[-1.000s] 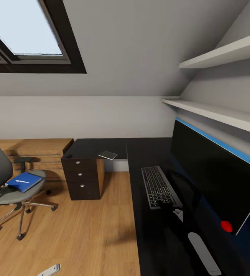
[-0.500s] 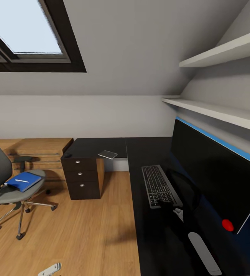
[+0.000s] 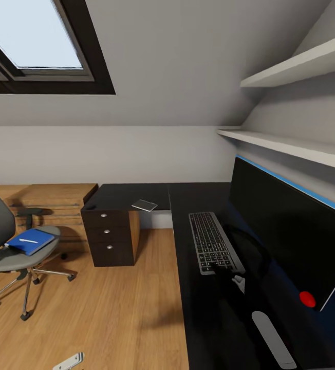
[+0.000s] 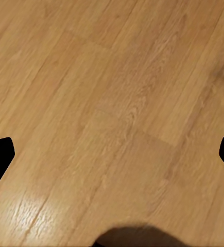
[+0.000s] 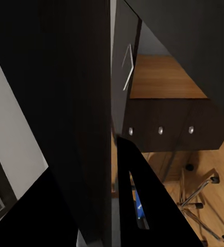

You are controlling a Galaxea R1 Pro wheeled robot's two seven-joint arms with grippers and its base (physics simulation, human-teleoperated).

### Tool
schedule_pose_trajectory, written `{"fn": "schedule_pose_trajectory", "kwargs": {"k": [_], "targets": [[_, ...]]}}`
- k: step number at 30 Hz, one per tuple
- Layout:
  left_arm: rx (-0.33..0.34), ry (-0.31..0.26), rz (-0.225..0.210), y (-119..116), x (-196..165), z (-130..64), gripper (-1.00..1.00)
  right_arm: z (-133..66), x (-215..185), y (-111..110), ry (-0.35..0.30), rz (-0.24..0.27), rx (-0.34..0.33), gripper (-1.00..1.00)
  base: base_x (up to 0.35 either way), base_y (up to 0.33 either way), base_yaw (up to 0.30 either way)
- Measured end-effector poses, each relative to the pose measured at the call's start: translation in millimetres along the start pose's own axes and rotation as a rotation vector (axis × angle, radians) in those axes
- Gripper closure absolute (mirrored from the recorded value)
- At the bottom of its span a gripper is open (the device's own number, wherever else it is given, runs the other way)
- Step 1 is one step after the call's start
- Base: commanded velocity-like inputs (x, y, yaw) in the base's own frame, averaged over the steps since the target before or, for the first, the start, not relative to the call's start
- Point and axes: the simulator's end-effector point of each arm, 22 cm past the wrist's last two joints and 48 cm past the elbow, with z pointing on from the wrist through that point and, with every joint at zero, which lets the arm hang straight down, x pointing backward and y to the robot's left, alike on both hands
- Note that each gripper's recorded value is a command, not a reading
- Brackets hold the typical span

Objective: In the bedroom, organize the workspace by keeping the computer under the desk, ensuring the monitor is on the desk, placing the keyboard on the desk next to the monitor, placing the mouse on the desk next to the keyboard, moving the folder from the swivel chair onto the desk next to the mouse, stacking the notebook on top of the folder with the pen on top of the notebook, and positioning the swivel chair next to the desk.

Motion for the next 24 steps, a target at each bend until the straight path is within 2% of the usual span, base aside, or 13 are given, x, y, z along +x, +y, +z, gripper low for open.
{"fn": "schedule_pose_trajectory", "kwargs": {"k": [24], "targets": [[0.008, 0.004, -0.002, -9, 22, 28.0, -1.0, 5.3, -1, -42, -0.002, 0.006, 0.03, 1.0, 0.0, 0.0, 0.0]]}}
